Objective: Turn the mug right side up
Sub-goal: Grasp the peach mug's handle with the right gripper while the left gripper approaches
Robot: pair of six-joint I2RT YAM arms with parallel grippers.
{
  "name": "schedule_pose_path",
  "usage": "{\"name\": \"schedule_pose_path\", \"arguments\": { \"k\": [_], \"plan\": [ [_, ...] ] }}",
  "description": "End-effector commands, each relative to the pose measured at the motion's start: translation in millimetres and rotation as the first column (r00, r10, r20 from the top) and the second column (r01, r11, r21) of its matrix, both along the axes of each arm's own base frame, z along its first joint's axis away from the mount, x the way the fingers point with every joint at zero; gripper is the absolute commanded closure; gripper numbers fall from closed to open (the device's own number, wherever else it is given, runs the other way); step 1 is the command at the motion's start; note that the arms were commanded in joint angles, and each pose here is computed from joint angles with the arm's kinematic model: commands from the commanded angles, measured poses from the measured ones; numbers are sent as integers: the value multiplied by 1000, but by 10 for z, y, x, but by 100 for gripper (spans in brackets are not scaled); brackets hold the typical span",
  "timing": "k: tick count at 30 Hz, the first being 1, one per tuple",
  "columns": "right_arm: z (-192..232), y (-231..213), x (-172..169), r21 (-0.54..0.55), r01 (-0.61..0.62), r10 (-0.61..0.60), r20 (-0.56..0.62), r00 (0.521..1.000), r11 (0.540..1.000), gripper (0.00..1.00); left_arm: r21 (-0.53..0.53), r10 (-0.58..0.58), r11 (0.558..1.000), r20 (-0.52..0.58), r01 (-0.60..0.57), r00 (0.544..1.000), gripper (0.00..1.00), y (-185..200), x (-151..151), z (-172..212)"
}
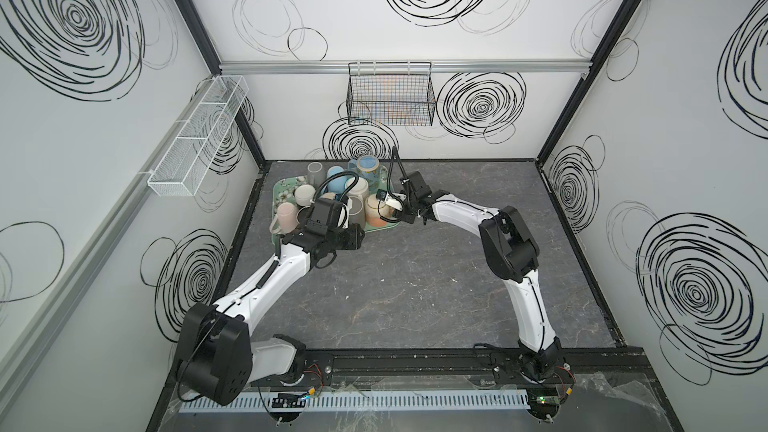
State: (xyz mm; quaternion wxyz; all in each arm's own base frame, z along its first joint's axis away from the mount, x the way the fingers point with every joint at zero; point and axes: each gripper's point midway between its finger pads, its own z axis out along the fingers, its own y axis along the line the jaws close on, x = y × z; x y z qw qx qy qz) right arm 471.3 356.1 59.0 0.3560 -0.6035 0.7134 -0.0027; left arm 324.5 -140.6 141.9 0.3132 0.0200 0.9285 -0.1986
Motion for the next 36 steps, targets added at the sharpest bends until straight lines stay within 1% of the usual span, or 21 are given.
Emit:
{"name": "schedule_pose_path", "arguments": {
  "k": [1, 5, 8, 11, 14, 16, 17, 19, 21, 25, 30, 33, 36],
  "plan": [
    [20, 23, -86, -60, -46, 46, 6, 999, 997, 57, -5, 45, 999, 59, -44, 997, 54, 79, 11, 56],
    [55, 5, -106, -88, -33, 36, 34, 999, 996, 70, -4, 64, 998, 58, -64, 996, 54, 136, 4, -3],
    [66, 58, -180, -79, -55, 57, 29, 998, 995, 78, 0, 73, 997, 56, -73, 996, 54, 152, 15, -41],
    [58, 102, -253, -81, -70, 72, 22, 997, 994, 82, -5, 80, 997, 56, -80, 995, 54, 157, 8, -62],
    [38, 141, -333, -81, -82, 83, 11, 996, 993, 82, -14, 90, 996, 60, -89, 994, 53, 170, -23, -82],
    [9, 165, -393, -82, -93, 93, 2, 996, 992, 80, -14, 95, 995, 62, -94, 994, 53, 186, -49, -98],
    [0, 184, -416, -84, -100, 101, 2, 995, 991, 77, -15, 96, 995, 62, -95, 994, 53, 191, -63, -106],
    [-30, 219, -469, -97, -117, 117, -2, 993, 988, 76, -18, 100, 995, 61, -99, 993, 53, 206, -81, -112],
    [-30, 266, -525, -100, -131, 130, -14, 991, 986, 80, -19, 104, 994, 60, -103, 993, 53, 225, -95, -117],
    [54, 359, -599, -53, -127, 124, -61, 990, 990, 90, -21, 112, 994, 62, -111, 992, 52, 254, -115, -117],
    [97, 355, -703, -32, -116, 112, -101, 989, 993, 100, -38, 125, 992, 60, -123, 990, 52, 287, -144, -153],
    [80, 303, -755, -35, -96, 92, -98, 991, 995, 100, -46, 130, 991, 57, -127, 990, 52, 308, -160, -184],
    [133, 250, -753, 15, -21, 22, -90, 996, 1000, 100, -56, 134, 990, 61, -130, 989, 52, 328, -163, -188]
  ]
}}
